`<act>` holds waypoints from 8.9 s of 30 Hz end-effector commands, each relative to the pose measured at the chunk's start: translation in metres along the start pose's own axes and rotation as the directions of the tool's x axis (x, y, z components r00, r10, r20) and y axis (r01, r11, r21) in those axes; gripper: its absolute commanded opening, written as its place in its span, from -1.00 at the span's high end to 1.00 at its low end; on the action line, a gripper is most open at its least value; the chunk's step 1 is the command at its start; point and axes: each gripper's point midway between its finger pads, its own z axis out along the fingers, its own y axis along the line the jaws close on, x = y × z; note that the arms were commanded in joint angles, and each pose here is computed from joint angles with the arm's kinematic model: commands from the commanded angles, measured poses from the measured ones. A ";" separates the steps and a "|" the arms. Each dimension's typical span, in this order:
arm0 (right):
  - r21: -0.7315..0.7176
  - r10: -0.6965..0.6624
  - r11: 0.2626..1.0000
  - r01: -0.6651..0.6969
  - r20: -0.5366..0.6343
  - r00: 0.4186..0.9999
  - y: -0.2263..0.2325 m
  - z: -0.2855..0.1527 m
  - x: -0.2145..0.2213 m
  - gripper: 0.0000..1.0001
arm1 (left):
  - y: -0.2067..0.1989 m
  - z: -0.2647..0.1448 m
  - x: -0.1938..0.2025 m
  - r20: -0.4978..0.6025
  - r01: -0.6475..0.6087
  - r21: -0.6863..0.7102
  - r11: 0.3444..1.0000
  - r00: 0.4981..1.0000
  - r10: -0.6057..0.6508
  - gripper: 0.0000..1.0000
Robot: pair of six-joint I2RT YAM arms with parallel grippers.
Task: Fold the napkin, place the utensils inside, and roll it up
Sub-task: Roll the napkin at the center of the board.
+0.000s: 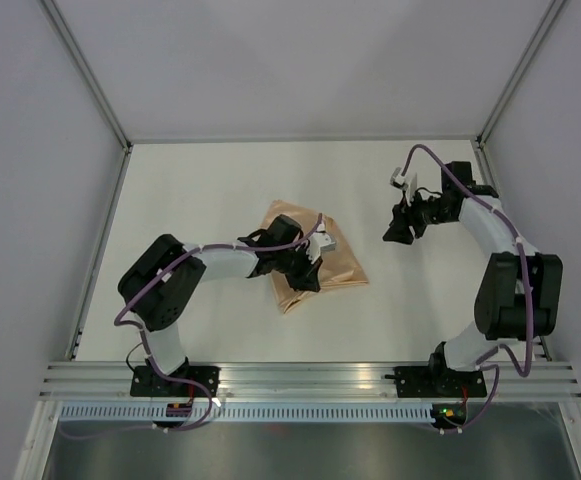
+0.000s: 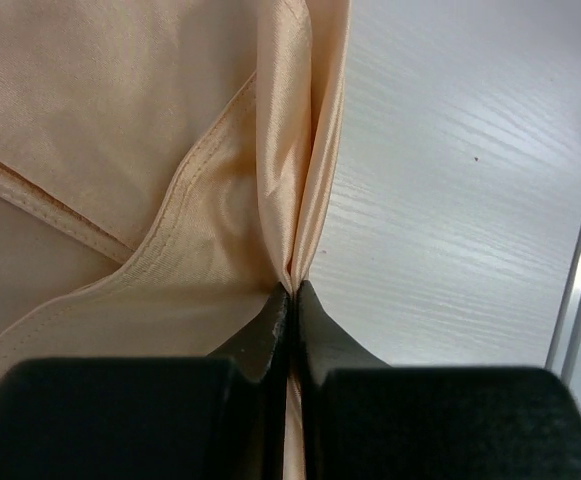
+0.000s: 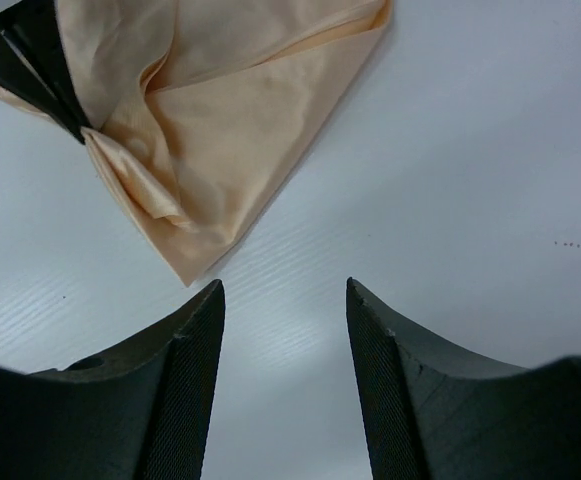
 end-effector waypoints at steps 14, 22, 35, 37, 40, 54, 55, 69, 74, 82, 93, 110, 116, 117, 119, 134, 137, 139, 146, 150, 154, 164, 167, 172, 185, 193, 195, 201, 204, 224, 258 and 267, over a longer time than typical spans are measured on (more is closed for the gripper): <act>0.120 -0.687 0.721 0.682 0.002 0.726 0.103 0.062 -0.010 -0.23 | -0.004 0.009 0.011 -0.153 0.318 0.267 0.910 0.946 -0.286 0.95; 0.053 -0.776 0.627 0.778 -0.050 0.629 0.129 0.095 0.014 -0.25 | 0.001 0.010 0.018 -0.189 0.381 0.294 0.876 0.922 -0.338 0.95; 0.005 -0.875 0.472 0.881 -0.121 0.469 0.154 0.133 0.048 -0.22 | 0.005 0.012 0.025 -0.230 0.430 0.319 0.844 0.899 -0.372 0.95; 0.013 -0.878 0.463 0.886 -0.130 0.461 0.152 0.137 0.047 -0.21 | 0.005 0.012 0.026 -0.238 0.436 0.320 0.841 0.896 -0.374 0.95; 0.012 -0.883 0.452 0.892 -0.140 0.449 0.151 0.140 0.050 -0.18 | 0.005 0.012 0.027 -0.247 0.443 0.323 0.837 0.893 -0.377 0.95; -0.046 -0.887 0.441 0.897 -0.178 0.427 0.149 0.153 0.069 0.01 | 0.005 0.012 0.028 -0.277 0.467 0.344 0.815 0.880 -0.387 0.95; -0.053 -0.886 0.443 0.895 -0.180 0.427 0.149 0.154 0.071 0.06 | 0.005 0.012 0.027 -0.276 0.466 0.348 0.814 0.880 -0.386 0.95; -0.251 -0.859 0.502 0.827 -0.257 0.443 0.154 0.153 0.106 0.81 | 0.012 0.007 0.023 -0.260 0.454 0.353 0.818 0.887 -0.380 0.64; -0.322 -0.840 0.539 0.778 -0.277 0.468 0.160 0.151 0.113 0.91 | 0.022 0.001 0.009 -0.203 0.413 0.318 0.853 0.909 -0.365 0.31; -0.362 -0.807 0.590 0.722 -0.269 0.525 0.166 0.144 0.105 0.97 | 0.063 -0.019 -0.010 -0.052 0.429 0.146 0.891 0.903 -0.426 0.08; -0.440 -0.724 0.676 0.590 -0.250 0.643 0.163 0.136 0.095 0.99 | 0.124 -0.094 -0.047 0.334 0.499 -0.140 0.855 0.837 -0.434 0.05; -0.632 -0.489 0.749 0.199 -0.323 0.810 0.135 0.143 0.085 0.99 | 0.081 -0.244 -0.095 0.748 0.451 -0.579 0.679 0.625 0.223 -0.05; -0.647 -0.444 0.752 0.126 -0.356 0.822 0.128 0.149 0.087 0.99 | 0.034 -0.261 -0.120 0.683 0.326 -0.694 0.641 0.578 0.446 -0.09; -0.645 -0.434 0.755 0.117 -0.358 0.827 0.126 0.149 0.083 0.99 | 0.031 -0.257 -0.121 0.643 0.280 -0.726 0.628 0.600 0.476 -0.10; -0.647 -0.416 0.757 0.095 -0.366 0.832 0.124 0.150 0.083 0.99 | 0.017 -0.243 -0.130 0.564 0.166 -0.769 0.618 0.633 0.531 -0.11; -0.638 -0.371 0.769 0.034 -0.403 0.837 0.116 0.153 0.083 0.99 | -0.031 -0.062 -0.089 0.122 -0.411 -0.612 0.676 0.795 0.594 -0.15; -0.635 -0.365 0.772 0.028 -0.407 0.837 0.115 0.154 0.083 0.99 | -0.034 -0.037 -0.083 0.079 -0.458 -0.552 0.696 0.803 0.591 -0.15; -0.633 -0.362 0.773 0.024 -0.410 0.837 0.114 0.155 0.082 0.99 | -0.031 -0.020 -0.074 0.035 -0.491 -0.522 0.697 0.804 0.593 -0.15; -0.634 -0.353 0.774 0.005 -0.423 0.835 0.112 0.156 0.083 0.99 | -0.031 0.003 -0.048 -0.052 -0.554 -0.441 0.706 0.801 0.597 -0.18; -0.633 -0.349 0.774 0.000 -0.427 0.834 0.112 0.157 0.083 0.99 | -0.026 0.011 -0.032 -0.104 -0.575 -0.420 0.702 0.799 0.592 -0.18; -0.633 -0.348 0.774 -0.002 -0.428 0.834 0.112 0.157 0.082 0.99 | -0.025 0.017 -0.024 -0.116 -0.579 -0.409 0.705 0.800 0.589 -0.18; -0.633 -0.343 0.774 -0.010 -0.432 0.834 0.112 0.157 0.082 0.99 | -0.004 0.022 -0.012 -0.214 -0.627 -0.454 0.633 0.766 0.606 -0.06; -0.635 -0.345 0.772 -0.011 -0.434 0.832 0.111 0.157 0.082 0.99 | -0.001 0.024 -0.005 -0.253 -0.650 -0.436 0.622 0.752 0.609 0.06; -0.639 -0.344 0.769 -0.017 -0.436 0.832 0.112 0.157 0.082 0.99 | 0.002 0.027 0.005 -0.298 -0.671 -0.408 0.619 0.738 0.605 0.27; -0.644 -0.342 0.764 -0.022 -0.435 0.833 0.112 0.155 0.081 0.94 | -0.008 0.040 0.015 -0.326 -0.631 -0.301 0.715 0.772 0.545 0.93; -0.578 -0.280 0.815 0.025 -0.356 0.892 0.096 0.146 0.046 0.12 | -0.018 0.039 0.009 -0.303 -0.576 -0.244 0.780 0.809 0.503 0.95; -0.543 -0.252 0.839 0.033 -0.334 0.908 0.087 0.140 0.035 -0.01 | -0.020 0.038 0.006 -0.299 -0.565 -0.237 0.791 0.817 0.493 0.95; -0.428 -0.186 0.900 0.082 -0.206 0.961 0.060 0.115 -0.007 -0.16 | -0.026 0.037 -0.002 -0.289 -0.525 -0.202 0.827 0.839 0.462 0.95; -0.363 -0.118 0.930 0.054 -0.158 0.980 0.044 0.103 -0.017 -0.18 | -0.028 0.035 -0.010 -0.277 -0.500 -0.190 0.845 0.853 0.443 0.95; 0.075 -0.117 0.992 0.100 0.263 0.958 0.000 -0.050 -0.037 -0.13 | -0.032 0.028 0.002 -0.332 -0.086 0.099 0.991 0.936 0.114 0.95; 0.005 -0.742 0.661 0.750 -0.142 0.655 0.152 0.093 0.056 -0.16 | -0.023 0.032 0.025 -0.461 0.422 0.282 0.862 0.847 -0.264 0.95; -0.064 -0.770 0.630 0.774 -0.184 0.611 0.162 0.112 0.082 -0.14 | -0.022 0.035 0.026 -0.471 0.442 0.289 0.849 0.838 -0.276 0.95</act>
